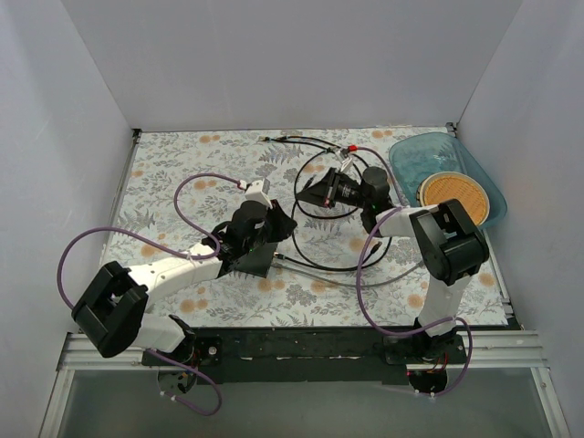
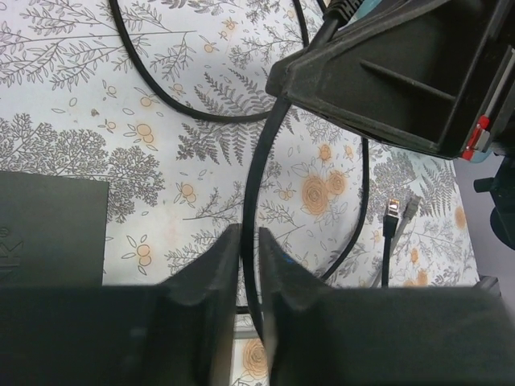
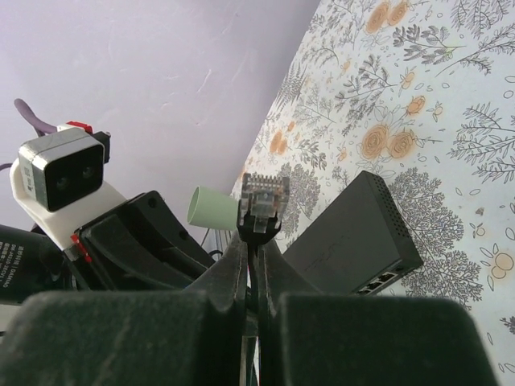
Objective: Insert the plug into the switch port
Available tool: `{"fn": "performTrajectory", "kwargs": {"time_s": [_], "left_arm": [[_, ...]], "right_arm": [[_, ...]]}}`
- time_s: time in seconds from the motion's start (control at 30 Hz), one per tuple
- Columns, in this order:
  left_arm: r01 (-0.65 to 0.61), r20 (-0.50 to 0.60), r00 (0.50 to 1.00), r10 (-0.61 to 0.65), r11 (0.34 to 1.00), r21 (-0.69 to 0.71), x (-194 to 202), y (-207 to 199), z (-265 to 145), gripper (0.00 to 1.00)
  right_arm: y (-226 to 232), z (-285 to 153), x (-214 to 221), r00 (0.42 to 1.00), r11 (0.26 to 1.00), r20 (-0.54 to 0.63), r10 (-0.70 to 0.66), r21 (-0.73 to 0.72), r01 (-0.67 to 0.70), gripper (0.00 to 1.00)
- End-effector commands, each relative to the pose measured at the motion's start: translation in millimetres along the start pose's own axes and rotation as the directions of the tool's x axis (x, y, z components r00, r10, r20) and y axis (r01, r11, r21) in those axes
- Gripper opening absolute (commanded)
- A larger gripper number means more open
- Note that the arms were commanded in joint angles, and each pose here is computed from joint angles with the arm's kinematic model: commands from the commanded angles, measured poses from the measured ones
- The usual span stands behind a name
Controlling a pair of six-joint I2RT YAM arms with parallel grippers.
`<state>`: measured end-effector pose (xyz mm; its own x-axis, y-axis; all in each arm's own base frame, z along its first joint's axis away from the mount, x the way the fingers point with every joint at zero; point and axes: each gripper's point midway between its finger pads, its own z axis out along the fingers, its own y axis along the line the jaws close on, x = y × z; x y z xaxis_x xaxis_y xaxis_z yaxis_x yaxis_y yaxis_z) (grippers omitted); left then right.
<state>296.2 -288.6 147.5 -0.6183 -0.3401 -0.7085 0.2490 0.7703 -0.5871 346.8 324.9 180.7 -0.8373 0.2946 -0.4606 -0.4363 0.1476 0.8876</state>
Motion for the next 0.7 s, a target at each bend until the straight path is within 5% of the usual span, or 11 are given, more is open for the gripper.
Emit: {"fn": "performTrajectory", "kwargs": {"time_s": [0.0, 0.03, 0.17, 0.47, 0.67], "left_arm": [[-0.007, 0.017, 1.0, 0.006, 1.0, 0.015, -4.7, -5.0, -9.6, 0.3], [-0.01, 0.017, 1.0, 0.01, 1.0, 0.008, -5.3, -4.1, -10.3, 0.51], [-0.033, 0.052, 0.998, 0.035, 0.998, -0.046, -20.6, 1.6, -14.1, 0.74], [-0.08, 0.149, 0.987, 0.065, 0.992, 0.097, -79.2, -25.5, -43.3, 0.72], [-0.139, 0.149, 0.983, 0.104, 0.959, 0.248, -95.6, -46.1, -56.0, 0.65]], "right_arm": [[28.7, 4.2, -20.3, 0.991, 0.99, 0.011, -0.136, -0.033, 0.137, 0.01], [28.5, 2.5, -21.4, 0.979, 0.979, 0.001, -0.204, -0.016, 0.204, 0.01], [26.0, -0.9, -23.7, 0.929, 0.93, -0.103, -0.355, 0.056, 0.362, 0.01], [10.6, -40.8, 4.4, 0.748, 0.786, -0.42, -0.514, 0.118, 0.606, 0.01], [28.0, -49.5, 38.1, 0.677, 0.755, -0.468, -0.568, 0.032, 0.655, 0.01]]}}
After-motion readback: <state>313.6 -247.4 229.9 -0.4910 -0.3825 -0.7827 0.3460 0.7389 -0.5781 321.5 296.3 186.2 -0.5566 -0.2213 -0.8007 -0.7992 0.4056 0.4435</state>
